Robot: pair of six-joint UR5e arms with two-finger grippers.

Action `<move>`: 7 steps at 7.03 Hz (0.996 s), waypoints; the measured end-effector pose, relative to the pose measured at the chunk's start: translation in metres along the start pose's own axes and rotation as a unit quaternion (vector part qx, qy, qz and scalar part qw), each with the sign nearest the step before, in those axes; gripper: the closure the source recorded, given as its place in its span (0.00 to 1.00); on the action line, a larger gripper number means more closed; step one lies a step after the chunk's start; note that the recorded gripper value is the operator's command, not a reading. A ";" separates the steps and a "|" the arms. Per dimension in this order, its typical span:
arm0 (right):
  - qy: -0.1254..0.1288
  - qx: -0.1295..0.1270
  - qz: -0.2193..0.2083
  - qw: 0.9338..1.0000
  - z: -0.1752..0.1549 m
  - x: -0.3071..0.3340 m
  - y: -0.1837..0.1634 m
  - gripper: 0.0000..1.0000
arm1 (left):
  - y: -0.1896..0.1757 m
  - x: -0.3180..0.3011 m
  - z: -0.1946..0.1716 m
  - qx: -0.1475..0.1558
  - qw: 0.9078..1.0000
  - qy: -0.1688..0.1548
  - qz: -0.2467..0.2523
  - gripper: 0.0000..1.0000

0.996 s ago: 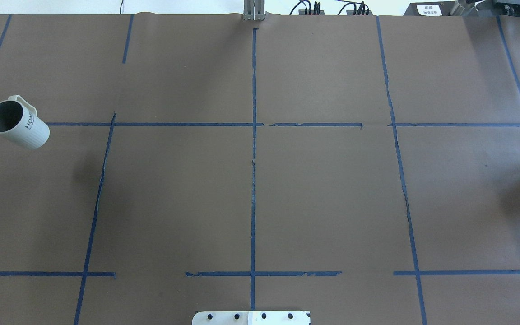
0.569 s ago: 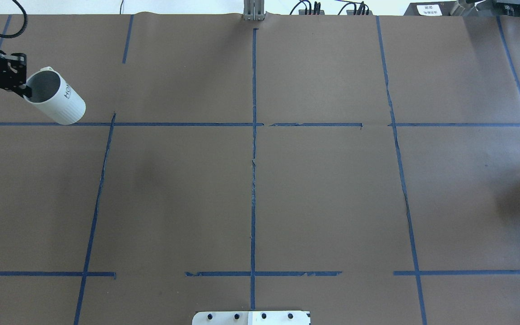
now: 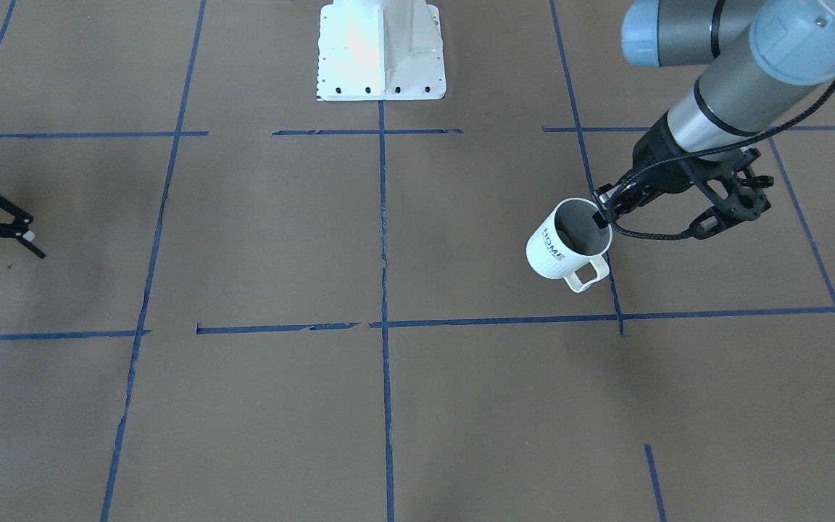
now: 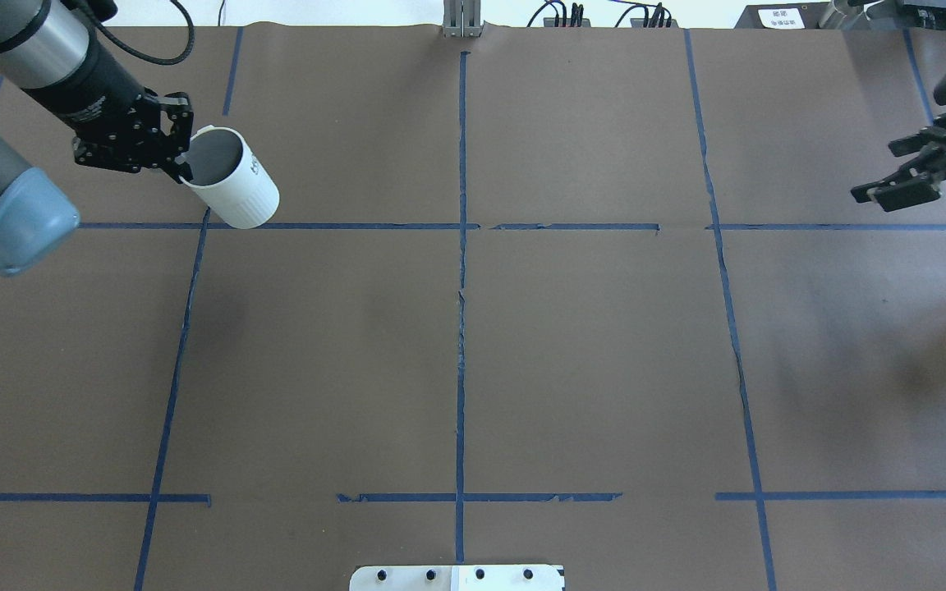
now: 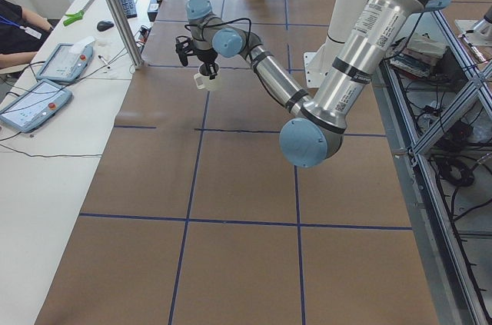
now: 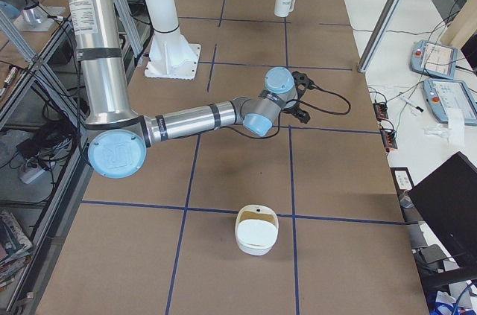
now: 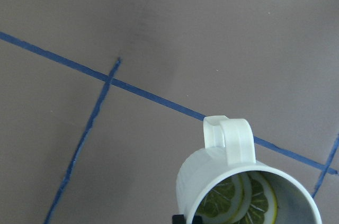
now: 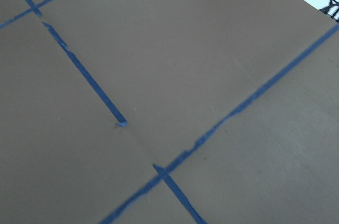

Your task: Left arm hands cup to right arm to dump lemon

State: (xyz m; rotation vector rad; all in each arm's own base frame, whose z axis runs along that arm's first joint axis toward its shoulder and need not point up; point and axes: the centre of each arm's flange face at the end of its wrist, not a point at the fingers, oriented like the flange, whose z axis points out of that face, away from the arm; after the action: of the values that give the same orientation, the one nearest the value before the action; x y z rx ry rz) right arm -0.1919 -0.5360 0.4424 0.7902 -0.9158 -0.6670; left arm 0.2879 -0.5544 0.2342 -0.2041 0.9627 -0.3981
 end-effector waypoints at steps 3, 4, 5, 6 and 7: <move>-0.010 0.092 -0.017 0.996 0.081 -0.125 -0.091 0.01 | 0.027 0.056 0.022 -0.017 0.999 0.001 -0.041 1.00; -0.009 0.130 -0.024 0.991 0.101 -0.169 -0.108 0.01 | 0.033 0.067 0.027 -0.018 0.998 0.005 -0.053 1.00; -0.008 0.162 -0.031 0.986 0.117 -0.214 -0.126 0.01 | 0.034 0.075 0.035 -0.019 0.997 0.014 -0.068 1.00; -0.002 0.191 -0.030 0.981 0.130 -0.256 -0.143 0.01 | 0.034 0.083 0.042 -0.022 0.996 0.024 -0.080 1.00; 0.015 0.214 -0.024 0.977 0.140 -0.288 -0.150 0.01 | 0.038 0.093 0.046 -0.026 0.995 0.030 -0.091 1.00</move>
State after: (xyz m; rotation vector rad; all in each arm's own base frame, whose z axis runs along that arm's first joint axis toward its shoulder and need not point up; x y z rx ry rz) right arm -0.4703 -0.4345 0.2491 1.2044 -1.0304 -0.5015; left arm 0.3824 -0.5587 0.1762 -0.3292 1.0171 -0.5487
